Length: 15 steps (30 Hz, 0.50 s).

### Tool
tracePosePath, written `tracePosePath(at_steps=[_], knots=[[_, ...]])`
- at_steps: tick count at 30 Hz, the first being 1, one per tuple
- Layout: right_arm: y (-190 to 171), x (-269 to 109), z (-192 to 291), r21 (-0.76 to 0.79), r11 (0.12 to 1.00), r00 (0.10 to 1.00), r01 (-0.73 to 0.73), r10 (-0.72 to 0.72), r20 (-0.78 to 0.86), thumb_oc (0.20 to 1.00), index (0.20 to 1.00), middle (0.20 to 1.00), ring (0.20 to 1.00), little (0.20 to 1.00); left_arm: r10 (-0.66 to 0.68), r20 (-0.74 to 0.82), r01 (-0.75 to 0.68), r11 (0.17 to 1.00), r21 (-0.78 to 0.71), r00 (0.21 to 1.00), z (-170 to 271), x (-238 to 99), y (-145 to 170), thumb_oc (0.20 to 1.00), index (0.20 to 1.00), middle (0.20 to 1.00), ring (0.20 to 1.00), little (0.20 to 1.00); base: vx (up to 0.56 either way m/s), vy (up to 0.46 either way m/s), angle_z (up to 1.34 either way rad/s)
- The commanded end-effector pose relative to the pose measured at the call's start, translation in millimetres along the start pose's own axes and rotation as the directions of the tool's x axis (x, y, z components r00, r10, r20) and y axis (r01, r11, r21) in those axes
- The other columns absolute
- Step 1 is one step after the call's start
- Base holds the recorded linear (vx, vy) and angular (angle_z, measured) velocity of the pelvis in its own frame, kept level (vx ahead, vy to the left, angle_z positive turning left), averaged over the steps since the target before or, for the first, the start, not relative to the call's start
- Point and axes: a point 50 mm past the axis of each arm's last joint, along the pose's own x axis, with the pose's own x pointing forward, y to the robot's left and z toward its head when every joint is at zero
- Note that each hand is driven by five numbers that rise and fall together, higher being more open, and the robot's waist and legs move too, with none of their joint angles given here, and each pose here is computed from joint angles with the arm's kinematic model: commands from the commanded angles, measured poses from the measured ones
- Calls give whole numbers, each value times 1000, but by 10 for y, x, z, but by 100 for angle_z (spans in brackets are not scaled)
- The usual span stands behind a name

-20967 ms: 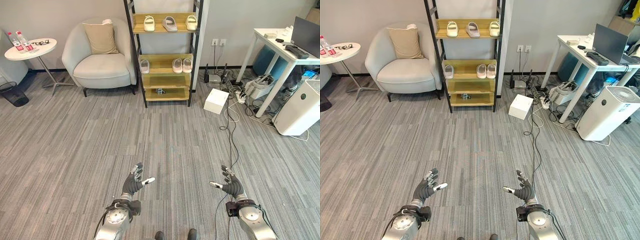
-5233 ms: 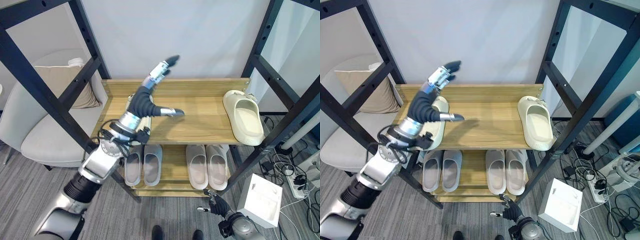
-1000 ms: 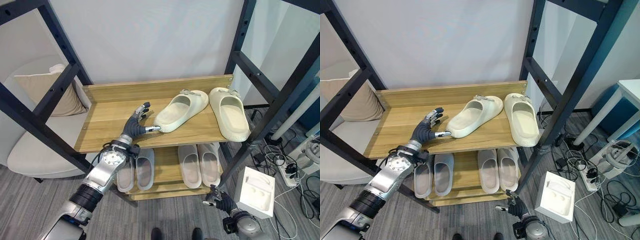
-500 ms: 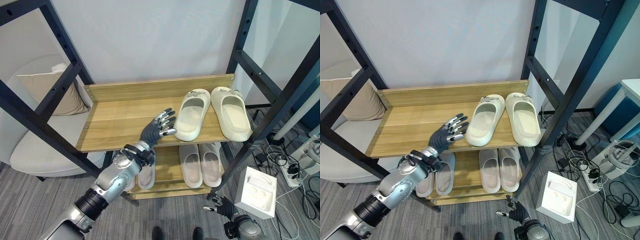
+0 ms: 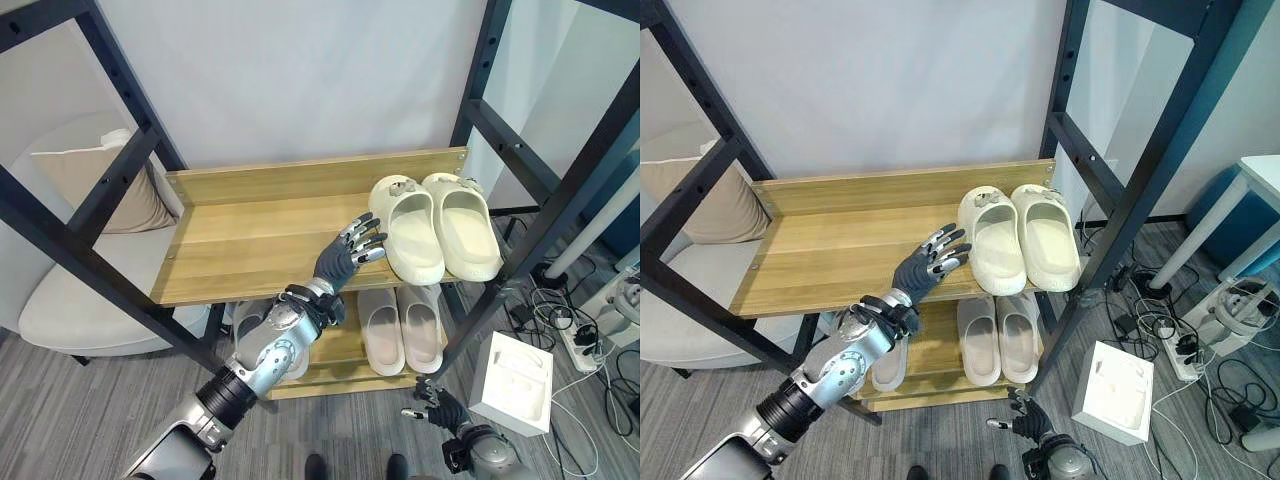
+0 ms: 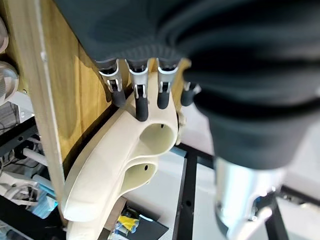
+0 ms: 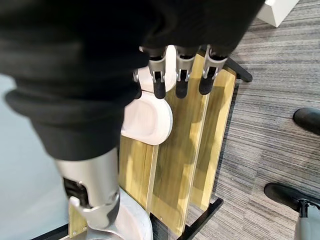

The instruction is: Arrange the slippers neatly on the shoe rack.

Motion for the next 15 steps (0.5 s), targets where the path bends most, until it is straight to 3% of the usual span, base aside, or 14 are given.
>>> tracePosePath(at_steps=[1,2,8,14,15], knots=[[65,90,231,46,999,996,-8,3,94,1000,1000,1000,1000,1000,-58,129,39,989,145,990,347,292,-131,1000,1000,1000,1000,1000,-17,-10,-3],[74,95,249,59,998,994,-3,-3,109,1000,1000,1000,1000,1000,-14,193,-37,965,258,981,463,259,-20,1000,1000,1000,1000,1000,0,0,0],[80,100,261,57,998,991,8,-15,132,1000,1000,1000,1000,1000,50,367,-213,882,420,929,767,149,159,1000,1000,1000,1000,1000,0,0,0],[84,115,298,50,999,987,17,-25,160,1000,1000,1000,1000,1000,21,550,-442,622,647,835,1153,5,270,1000,1000,1000,1000,1000,-13,7,6],[73,122,319,48,999,985,19,-27,169,1000,1000,1000,1000,1000,-11,580,-455,608,650,815,1228,-26,226,1000,1000,1000,1000,1000,-13,9,4]])
